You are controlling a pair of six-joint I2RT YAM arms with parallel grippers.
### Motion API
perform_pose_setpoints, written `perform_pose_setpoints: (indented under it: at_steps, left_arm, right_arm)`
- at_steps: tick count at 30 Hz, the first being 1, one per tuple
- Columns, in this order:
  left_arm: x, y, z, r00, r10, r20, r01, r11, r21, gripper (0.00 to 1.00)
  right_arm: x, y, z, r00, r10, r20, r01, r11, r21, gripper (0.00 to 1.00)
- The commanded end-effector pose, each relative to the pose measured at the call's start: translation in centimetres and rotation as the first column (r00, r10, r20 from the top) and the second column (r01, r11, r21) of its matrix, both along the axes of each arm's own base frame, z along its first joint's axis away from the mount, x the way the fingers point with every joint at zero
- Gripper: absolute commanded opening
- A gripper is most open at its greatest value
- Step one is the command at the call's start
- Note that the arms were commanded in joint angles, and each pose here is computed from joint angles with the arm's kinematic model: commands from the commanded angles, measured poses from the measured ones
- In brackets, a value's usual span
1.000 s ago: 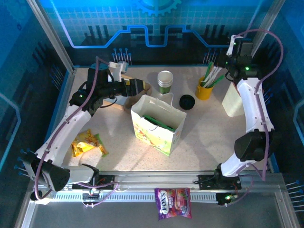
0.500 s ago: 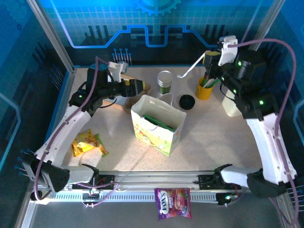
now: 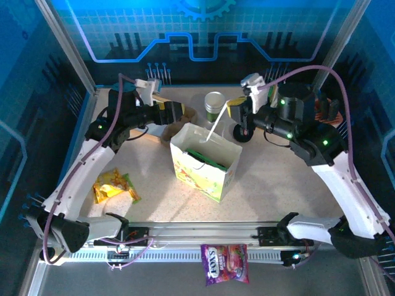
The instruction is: Pack the takeout coffee
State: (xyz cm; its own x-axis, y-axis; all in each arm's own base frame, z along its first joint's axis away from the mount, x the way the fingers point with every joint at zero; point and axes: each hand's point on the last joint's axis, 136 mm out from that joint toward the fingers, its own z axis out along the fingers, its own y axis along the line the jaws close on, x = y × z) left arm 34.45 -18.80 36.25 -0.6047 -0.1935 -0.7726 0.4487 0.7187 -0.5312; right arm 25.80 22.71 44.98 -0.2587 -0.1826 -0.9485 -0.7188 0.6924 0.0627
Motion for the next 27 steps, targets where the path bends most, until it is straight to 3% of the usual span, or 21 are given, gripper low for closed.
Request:
perform_pose_setpoints:
  at_steps: [1,13,20,27]
  left_arm:
    - [-0.3,0.6,0.1,1.000,0.005,0.024,-0.006,1.000,0.027,0.80]
    - [-0.2,0.3,-0.3,1.000,-0.011,0.010,0.010,1.000,0.027,0.80]
    - [-0.2,0.2,-0.5,1.000,-0.014,0.003,0.014,1.000,0.028,0.81]
    - [-0.2,0.4,-0.4,1.000,-0.010,0.011,0.010,0.999,0.036,0.81]
  right_arm:
    - [-2.5,-0.1,-1.1,0.996,0.086,-0.026,-0.089,0.989,-0.117,0.02]
    - [-4.8,0.4,-6.5,0.957,0.186,-0.222,-0.254,0.908,-0.333,0.01]
    - [-3.4,3.3,-10.2,0.922,0.204,-0.328,-0.335,0.847,-0.414,0.03]
    - [-0.9,7.2,-13.5,0.883,0.232,-0.408,-0.402,0.822,-0.404,0.13]
